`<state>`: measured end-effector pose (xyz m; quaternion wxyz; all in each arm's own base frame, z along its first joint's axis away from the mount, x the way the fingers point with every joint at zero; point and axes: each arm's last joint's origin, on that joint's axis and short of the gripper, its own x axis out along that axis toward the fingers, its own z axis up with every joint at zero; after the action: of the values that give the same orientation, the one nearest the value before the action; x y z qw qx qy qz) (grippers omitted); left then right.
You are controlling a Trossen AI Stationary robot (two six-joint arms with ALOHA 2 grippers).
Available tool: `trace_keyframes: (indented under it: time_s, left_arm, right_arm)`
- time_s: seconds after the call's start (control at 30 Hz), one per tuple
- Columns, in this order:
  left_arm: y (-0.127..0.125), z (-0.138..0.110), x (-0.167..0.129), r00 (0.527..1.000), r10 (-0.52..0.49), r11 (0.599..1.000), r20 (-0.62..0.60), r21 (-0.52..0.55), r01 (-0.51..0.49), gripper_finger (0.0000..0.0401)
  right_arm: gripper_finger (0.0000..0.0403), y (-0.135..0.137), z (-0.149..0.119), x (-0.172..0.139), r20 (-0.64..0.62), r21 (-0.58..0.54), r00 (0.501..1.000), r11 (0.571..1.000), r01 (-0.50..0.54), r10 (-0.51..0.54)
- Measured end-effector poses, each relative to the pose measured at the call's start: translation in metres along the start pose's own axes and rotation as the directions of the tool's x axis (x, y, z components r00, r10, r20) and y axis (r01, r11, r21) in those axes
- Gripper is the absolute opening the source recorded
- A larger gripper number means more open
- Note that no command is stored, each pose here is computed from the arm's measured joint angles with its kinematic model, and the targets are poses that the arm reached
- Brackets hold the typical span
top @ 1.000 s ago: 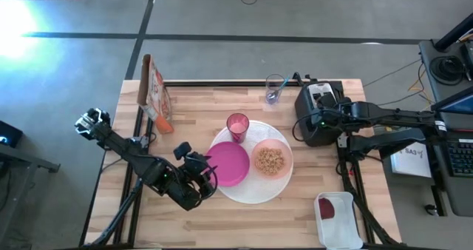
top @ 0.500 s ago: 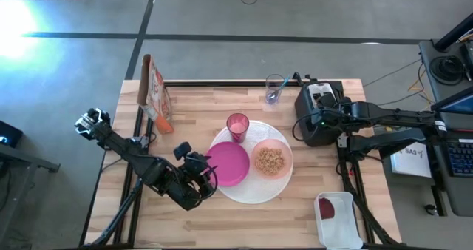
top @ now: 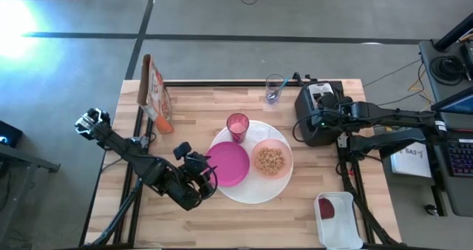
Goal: Arrange a breakfast setting
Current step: Put the toasted bread on the pink plate
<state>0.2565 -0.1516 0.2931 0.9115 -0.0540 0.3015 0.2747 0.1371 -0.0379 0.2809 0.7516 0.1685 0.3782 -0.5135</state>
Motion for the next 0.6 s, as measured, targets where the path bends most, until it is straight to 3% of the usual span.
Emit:
trace_keyframes:
  time_s: [0.2,0.4,0.6]
  left_arm:
    - [0.000,0.000,0.000,1.000,0.001,1.000,-0.001,0.002,-0.001,0.0160]
    - [0.001,0.000,0.000,1.000,0.004,1.000,-0.003,0.006,-0.004,0.0160]
    - [0.001,-0.001,0.000,1.000,0.006,1.000,-0.004,0.008,-0.006,0.0160]
  right_arm:
    - [0.0114,0.000,0.000,0.000,-0.002,-0.008,1.000,1.000,0.005,-0.005]
    - [0.0109,-0.011,0.003,-0.005,-0.032,-0.009,0.997,0.997,0.075,-0.075]
    - [0.0109,-0.012,0.012,-0.015,-0.011,0.024,0.999,0.998,0.052,-0.052]
